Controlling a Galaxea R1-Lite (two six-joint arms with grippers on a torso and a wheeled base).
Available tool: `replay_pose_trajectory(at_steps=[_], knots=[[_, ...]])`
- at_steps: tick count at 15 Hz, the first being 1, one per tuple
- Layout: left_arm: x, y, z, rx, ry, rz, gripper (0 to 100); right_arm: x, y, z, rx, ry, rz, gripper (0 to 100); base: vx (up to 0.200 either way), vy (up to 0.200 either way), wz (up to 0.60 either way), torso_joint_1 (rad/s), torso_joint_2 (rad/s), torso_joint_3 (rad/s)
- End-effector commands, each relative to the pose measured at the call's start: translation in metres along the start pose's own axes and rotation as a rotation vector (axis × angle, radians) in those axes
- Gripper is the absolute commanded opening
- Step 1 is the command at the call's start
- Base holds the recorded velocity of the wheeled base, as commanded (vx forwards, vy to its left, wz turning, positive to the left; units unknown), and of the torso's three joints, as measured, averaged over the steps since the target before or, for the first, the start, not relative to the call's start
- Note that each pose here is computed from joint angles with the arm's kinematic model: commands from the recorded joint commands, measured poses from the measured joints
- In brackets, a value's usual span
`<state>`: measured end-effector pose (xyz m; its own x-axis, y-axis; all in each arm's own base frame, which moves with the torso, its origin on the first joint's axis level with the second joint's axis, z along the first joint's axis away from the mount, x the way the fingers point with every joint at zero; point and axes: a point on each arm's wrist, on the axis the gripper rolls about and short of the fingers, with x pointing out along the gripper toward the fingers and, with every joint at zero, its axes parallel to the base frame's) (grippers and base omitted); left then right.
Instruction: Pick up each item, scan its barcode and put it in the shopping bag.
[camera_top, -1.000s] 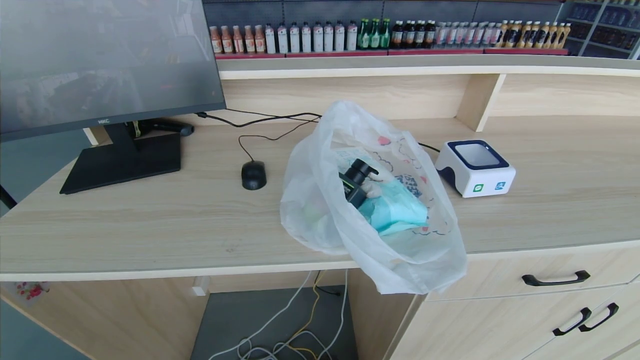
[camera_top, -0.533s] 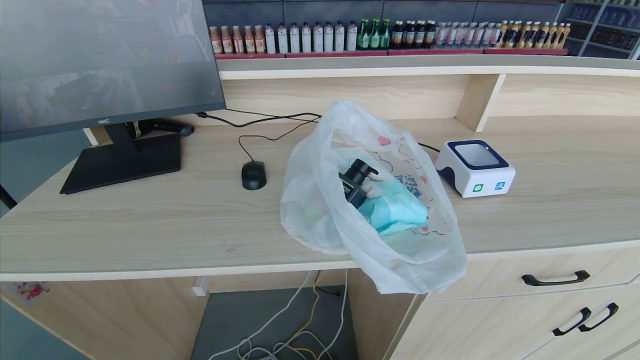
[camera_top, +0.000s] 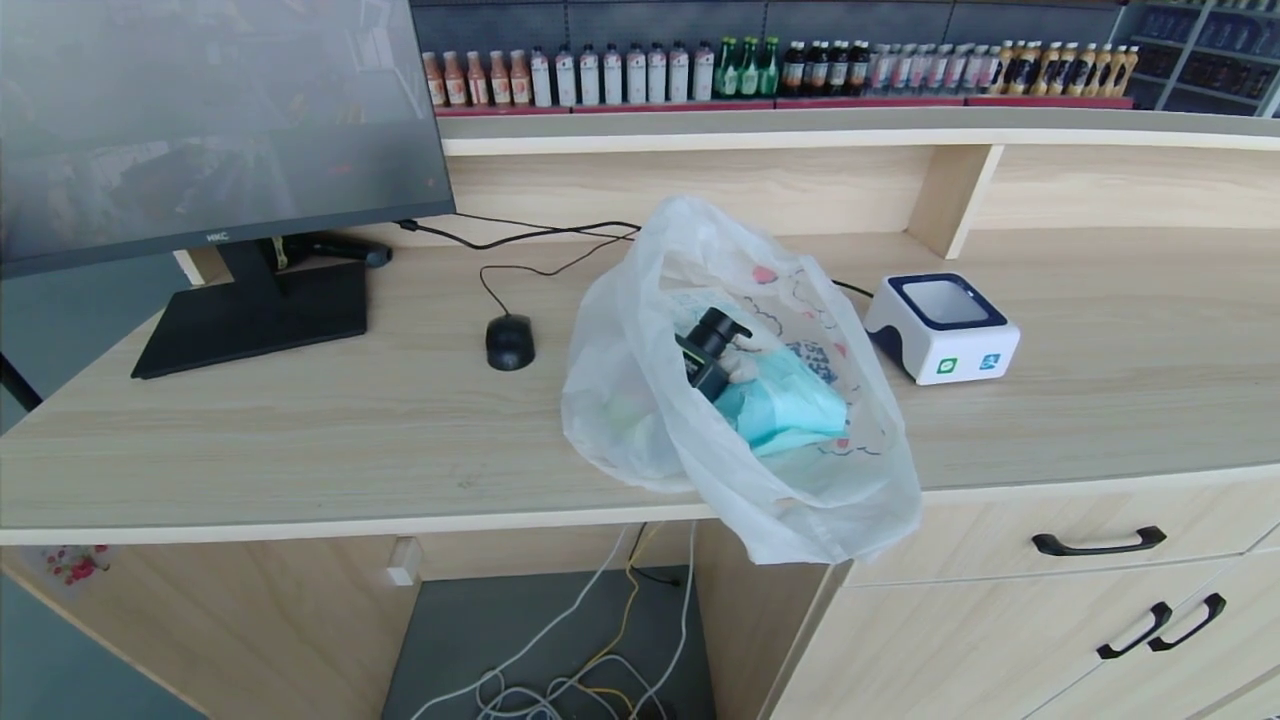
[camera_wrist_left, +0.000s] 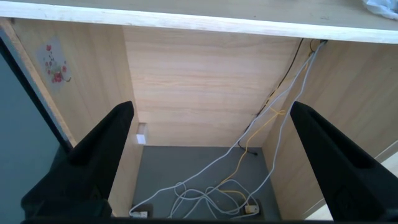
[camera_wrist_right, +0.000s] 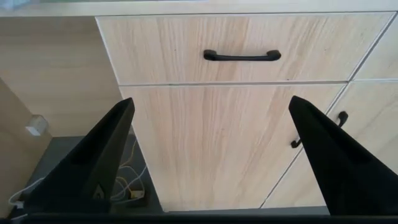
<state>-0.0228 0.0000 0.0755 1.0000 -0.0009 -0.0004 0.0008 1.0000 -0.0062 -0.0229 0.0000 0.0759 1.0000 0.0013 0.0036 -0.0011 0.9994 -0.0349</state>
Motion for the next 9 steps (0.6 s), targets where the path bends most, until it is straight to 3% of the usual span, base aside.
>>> replay_pose_trajectory(at_steps=[1, 3, 9], knots=[[0.0000, 0.0000, 0.0000, -0.001, 0.000, 0.001, 100, 0.0001, 0.0000, -0.0002, 0.000, 0.001, 0.000, 100, 0.000, 0.000, 0.00, 0.000, 0.00, 0.000], [0.0000, 0.0000, 0.0000, 0.002, 0.000, 0.001, 100, 0.0001, 0.0000, -0.0002, 0.000, 0.001, 0.000, 100, 0.000, 0.000, 0.00, 0.000, 0.00, 0.000], [0.0000, 0.0000, 0.0000, -0.001, 0.000, 0.001, 100, 0.0001, 0.0000, -0.0002, 0.001, 0.001, 0.000, 100, 0.000, -0.200, 0.00, 0.000, 0.01, 0.003]])
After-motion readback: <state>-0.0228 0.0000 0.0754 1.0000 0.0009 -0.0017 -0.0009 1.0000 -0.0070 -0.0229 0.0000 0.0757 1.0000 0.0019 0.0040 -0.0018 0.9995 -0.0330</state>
